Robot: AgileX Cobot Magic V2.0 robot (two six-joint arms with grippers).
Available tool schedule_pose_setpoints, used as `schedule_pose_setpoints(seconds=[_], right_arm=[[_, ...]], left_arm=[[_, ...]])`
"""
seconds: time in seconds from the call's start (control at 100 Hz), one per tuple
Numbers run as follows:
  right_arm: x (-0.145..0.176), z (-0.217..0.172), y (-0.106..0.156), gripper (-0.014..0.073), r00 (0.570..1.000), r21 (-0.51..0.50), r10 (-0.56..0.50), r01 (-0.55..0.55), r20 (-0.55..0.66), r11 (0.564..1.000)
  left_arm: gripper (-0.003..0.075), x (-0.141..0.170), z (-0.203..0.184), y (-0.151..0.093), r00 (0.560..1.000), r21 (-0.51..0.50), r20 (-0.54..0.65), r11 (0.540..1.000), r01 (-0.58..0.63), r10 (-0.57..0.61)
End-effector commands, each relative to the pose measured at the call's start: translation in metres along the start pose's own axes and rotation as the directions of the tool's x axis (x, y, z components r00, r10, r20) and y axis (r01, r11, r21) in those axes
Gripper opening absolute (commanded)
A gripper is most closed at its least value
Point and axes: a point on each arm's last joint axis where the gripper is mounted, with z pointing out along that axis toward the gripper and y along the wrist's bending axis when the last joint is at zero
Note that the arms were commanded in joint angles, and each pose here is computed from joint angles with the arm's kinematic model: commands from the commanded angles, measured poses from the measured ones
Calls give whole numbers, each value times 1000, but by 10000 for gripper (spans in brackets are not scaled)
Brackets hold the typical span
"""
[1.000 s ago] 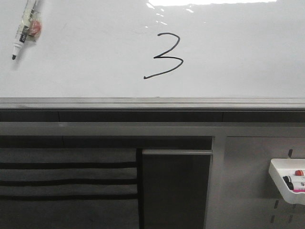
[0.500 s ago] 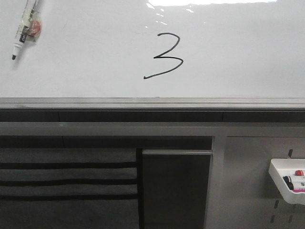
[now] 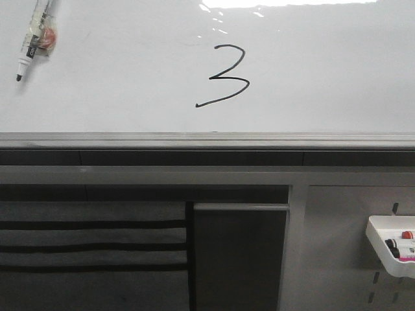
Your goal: Write number 3 on whiteboard
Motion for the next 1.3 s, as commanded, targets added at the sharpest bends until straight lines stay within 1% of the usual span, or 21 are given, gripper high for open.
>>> schedule_pose_setpoints(seconds=[0.0,0.08,0.17,0.32,0.36,0.41,0.43,0.44,0.47,0.49,0.53,0.64,0.71,0.73,0.76,0.79,0.83,1.09,1.15,1.25,1.29], right_arm=[[-13,-3,-1,-74,996,14,-6,5,86,1000],[-6,-4,-1,-74,992,16,-6,4,122,1000],[8,-9,-4,-74,981,58,0,-12,196,998],[50,-1,-9,-74,945,127,5,-49,326,991],[63,7,-10,-74,937,124,13,-60,349,990],[77,12,-11,-74,911,114,31,-85,412,990],[84,16,-11,-74,909,110,40,-94,414,989],[85,16,-11,-74,899,106,46,-102,435,989],[94,20,-12,-74,894,101,60,-116,444,988],[99,22,-12,-74,880,96,68,-128,470,987],[111,27,-14,-74,868,101,67,-133,491,986],[138,39,-16,-74,852,110,64,-141,520,984],[149,44,-18,-74,839,117,60,-145,541,982],[150,45,-18,-74,833,120,58,-147,550,982],[151,46,-18,-74,850,120,63,-146,523,982],[151,46,-18,-74,850,119,63,-146,523,982],[150,45,-18,-74,844,120,61,-147,533,982],[150,45,-18,-74,841,120,60,-147,537,982],[149,45,-18,-74,831,103,90,-174,549,979],[147,44,-16,-74,826,127,12,-100,564,987],[147,43,-16,-74,825,131,1,-91,565,987]], left_arm=[[-18,-8,-3,2,994,-21,107,1000,12,-10],[-18,-8,-3,2,994,-21,107,1000,12,-10],[-18,-8,-3,2,994,-21,107,1000,12,-10],[-18,-8,-3,2,994,-21,107,1000,12,-10],[-18,-8,-3,2,994,-21,107,1000,12,-10],[-18,-8,-3,2,994,-21,107,1000,12,-10],[-18,-8,-3,2,994,-21,107,1000,12,-10],[-18,-8,-3,2,994,-21,107,1000,12,-10],[-18,-8,-3,2,994,-21,107,1000,12,-10],[-18,-8,-3,2,994,-21,107,1000,12,-10],[-18,-8,-3,2,994,-21,107,1000,12,-10],[-18,-8,-3,2,994,-21,107,1000,12,-10],[-18,-8,-3,2,994,-21,107,1000,12,-10],[-18,-8,-3,2,994,-21,107,1000,12,-10],[-18,-8,-3,2,994,-21,107,1000,12,-10],[-18,-8,-3,2,994,-21,107,1000,12,-10],[-18,-8,-3,2,994,-21,107,1000,12,-10],[-18,-8,-3,2,994,-21,107,1000,12,-10],[-18,-8,-3,2,994,-21,107,1000,12,-10],[-18,-8,-3,2,994,-21,107,1000,12,-10],[-18,-8,-3,2,994,-21,107,1000,12,-10]])
